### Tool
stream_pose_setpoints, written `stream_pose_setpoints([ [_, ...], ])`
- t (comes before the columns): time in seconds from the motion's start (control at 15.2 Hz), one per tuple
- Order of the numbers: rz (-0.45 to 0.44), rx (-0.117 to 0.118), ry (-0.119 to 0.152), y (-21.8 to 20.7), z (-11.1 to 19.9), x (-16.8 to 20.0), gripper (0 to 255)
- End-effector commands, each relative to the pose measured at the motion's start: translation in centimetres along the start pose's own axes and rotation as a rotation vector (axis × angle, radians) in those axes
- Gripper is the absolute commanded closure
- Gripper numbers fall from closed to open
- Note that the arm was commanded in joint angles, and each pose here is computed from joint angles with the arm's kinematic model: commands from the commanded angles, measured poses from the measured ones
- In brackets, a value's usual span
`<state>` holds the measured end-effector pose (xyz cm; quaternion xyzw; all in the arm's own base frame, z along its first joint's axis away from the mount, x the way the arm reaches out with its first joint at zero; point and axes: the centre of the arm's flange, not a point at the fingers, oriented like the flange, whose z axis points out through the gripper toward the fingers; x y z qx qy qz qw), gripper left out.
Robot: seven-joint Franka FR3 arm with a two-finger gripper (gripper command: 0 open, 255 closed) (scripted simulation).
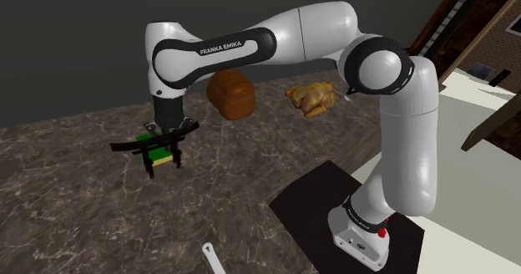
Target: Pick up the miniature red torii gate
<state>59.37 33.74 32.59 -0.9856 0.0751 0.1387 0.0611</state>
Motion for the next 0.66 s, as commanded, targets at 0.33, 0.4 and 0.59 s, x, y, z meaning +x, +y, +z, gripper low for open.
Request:
stream_pose_setpoints([
  [0.33,0.000,0.000,0.000,-0.4,-3.6,-1.1,255],
  [0.4,0.000,0.000,0.000,-0.4,-4.1,-1.2,255],
  [0.59,0.000,0.000,0.000,-0.5,-4.7,-1.4,255],
])
